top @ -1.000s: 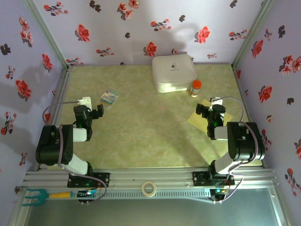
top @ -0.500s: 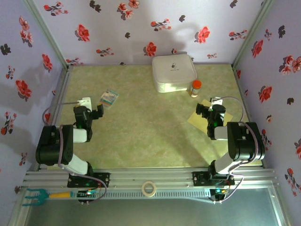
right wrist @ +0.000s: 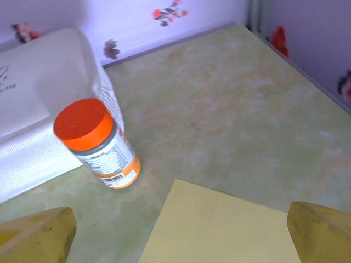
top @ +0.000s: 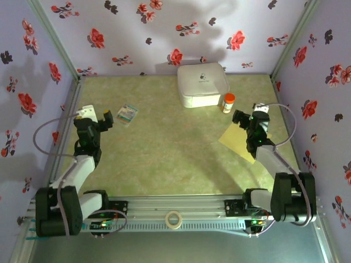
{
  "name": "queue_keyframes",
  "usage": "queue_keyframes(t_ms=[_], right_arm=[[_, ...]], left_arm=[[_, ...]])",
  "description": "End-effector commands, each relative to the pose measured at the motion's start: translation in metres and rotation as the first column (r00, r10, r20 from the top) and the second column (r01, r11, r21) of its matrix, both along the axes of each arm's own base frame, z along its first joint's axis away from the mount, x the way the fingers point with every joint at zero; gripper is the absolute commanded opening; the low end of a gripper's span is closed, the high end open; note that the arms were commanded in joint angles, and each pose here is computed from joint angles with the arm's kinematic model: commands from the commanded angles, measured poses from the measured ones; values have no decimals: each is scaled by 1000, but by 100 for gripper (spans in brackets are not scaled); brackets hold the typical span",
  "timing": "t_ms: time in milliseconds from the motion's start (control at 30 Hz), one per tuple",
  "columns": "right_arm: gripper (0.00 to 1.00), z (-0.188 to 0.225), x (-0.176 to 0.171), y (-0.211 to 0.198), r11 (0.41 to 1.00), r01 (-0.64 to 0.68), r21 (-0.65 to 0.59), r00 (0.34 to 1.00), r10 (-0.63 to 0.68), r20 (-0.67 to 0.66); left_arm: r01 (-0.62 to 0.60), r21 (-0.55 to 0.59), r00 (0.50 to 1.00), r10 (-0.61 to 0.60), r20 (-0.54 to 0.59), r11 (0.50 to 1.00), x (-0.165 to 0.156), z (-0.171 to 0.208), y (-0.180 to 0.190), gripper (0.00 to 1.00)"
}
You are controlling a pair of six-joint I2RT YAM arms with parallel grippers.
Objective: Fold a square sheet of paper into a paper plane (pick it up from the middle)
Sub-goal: Move the square sheet of paper to the center of the table.
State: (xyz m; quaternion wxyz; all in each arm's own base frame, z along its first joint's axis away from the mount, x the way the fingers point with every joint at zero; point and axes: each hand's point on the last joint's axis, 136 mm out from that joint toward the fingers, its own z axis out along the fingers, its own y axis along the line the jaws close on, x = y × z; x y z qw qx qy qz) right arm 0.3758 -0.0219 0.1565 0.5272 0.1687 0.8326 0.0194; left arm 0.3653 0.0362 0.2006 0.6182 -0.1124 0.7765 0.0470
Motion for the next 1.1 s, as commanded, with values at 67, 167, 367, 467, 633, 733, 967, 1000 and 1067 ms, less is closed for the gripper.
queue_keyframes(t_ms=[67,167,367,467,633,733,967,1000,1067], right_arm=[[99,-34,-43,2,954,187,236,951,-115,-288],[99,-46,-46,14,928,170,331,948,-62,-313],[99,-64,-52,17,893,217,394,920,-52,-388],[98,-75,-51,18,879,232,417,908,-41,-417],[96,-93,-48,23,858,255,446,880,-15,-475],[95,-102,-47,25,848,271,455,863,-6,-504],[95,-115,-50,27,843,278,460,836,23,-548],[95,-117,-51,29,840,278,466,830,33,-556],[95,-122,-54,32,833,289,471,813,45,-580]], left_arm=[[-170,-150,980,152,-125,974,-26,-7,17,100],[-144,-198,981,115,-155,970,-35,-5,9,100],[-3,-342,992,-41,-122,940,-40,-2,-20,100],[78,-401,982,-139,-125,913,-37,-3,-39,100],[124,-456,962,-220,-163,881,-36,-10,-55,100],[117,-488,959,-227,-172,865,-36,-13,-58,100],[122,-521,949,-253,-188,845,-39,-18,-68,100],[120,-522,947,-255,-195,844,-40,-18,-69,100],[121,-525,943,-262,-203,843,-41,-19,-71,100]])
